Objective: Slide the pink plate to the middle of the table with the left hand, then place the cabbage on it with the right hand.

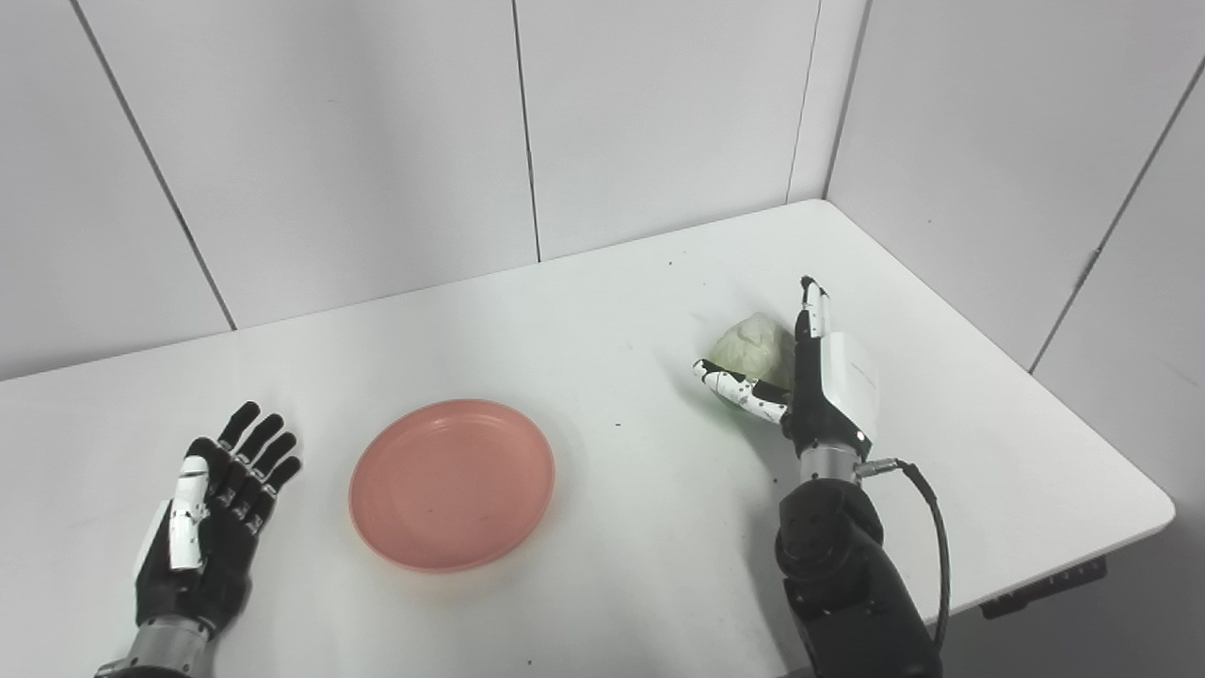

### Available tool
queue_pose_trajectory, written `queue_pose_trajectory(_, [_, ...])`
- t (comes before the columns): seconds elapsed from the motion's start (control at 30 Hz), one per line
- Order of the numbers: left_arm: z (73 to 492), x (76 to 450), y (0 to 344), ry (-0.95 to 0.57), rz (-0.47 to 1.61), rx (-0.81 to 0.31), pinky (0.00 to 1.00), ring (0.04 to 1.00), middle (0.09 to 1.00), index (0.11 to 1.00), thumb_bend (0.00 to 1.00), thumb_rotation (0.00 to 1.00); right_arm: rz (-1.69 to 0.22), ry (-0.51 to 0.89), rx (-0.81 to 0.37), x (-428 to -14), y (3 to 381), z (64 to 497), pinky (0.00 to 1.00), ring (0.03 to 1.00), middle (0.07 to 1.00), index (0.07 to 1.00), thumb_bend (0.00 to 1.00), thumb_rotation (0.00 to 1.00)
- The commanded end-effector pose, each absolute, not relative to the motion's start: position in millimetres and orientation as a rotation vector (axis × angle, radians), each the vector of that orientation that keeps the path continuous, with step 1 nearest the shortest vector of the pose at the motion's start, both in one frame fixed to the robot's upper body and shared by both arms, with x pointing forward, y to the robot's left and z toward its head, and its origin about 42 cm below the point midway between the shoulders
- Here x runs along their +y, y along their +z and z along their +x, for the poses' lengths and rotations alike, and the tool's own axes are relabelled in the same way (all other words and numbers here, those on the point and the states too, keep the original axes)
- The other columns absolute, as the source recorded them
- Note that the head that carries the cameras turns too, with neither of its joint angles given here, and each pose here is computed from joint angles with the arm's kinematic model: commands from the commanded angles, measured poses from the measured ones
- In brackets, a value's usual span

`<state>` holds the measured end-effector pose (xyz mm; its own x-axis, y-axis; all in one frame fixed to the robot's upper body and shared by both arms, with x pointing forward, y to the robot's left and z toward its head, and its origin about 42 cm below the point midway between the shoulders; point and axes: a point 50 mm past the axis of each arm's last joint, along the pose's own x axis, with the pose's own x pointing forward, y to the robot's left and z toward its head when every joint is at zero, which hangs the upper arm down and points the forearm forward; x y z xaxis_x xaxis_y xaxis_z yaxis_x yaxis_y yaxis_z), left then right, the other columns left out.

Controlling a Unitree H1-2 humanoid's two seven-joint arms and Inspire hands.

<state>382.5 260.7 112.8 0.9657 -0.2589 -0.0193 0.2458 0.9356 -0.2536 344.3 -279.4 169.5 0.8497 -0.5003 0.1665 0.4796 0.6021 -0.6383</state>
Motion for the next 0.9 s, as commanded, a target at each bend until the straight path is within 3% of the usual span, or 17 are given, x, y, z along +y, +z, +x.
queue_pose_trajectory(0.0, [366.1, 268.0, 85.7, -0.232, -0.261, 0.195, 0.91, 0.901, 0.906, 0.889, 0.43, 1.00, -0.740, -0.601, -0.043, -278.7, 192.1, 355.2, 0.75, 0.945, 1.000, 1.000, 1.00, 0.52])
queue_pose_trajectory(0.47, [364.1, 270.2, 87.6, -0.231, -0.252, 0.203, 0.90, 0.894, 0.899, 0.885, 0.42, 1.00, -0.705, -0.585, -0.014, -272.2, 196.0, 372.0, 0.69, 0.917, 1.000, 1.000, 1.00, 0.45])
queue_pose_trajectory(0.6, [363.7, 269.8, 88.8, -0.233, -0.263, 0.205, 0.91, 0.896, 0.901, 0.886, 0.42, 1.00, -0.724, -0.581, 0.006, -269.9, 197.9, 377.3, 0.61, 0.884, 1.000, 1.000, 1.00, 0.46])
queue_pose_trajectory(0.87, [361.4, 271.8, 90.3, -0.241, -0.254, 0.203, 0.91, 0.901, 0.904, 0.889, 0.42, 1.00, -0.785, -0.556, 0.019, -266.0, 200.0, 387.9, 0.63, 0.882, 1.000, 1.000, 1.00, 0.43])
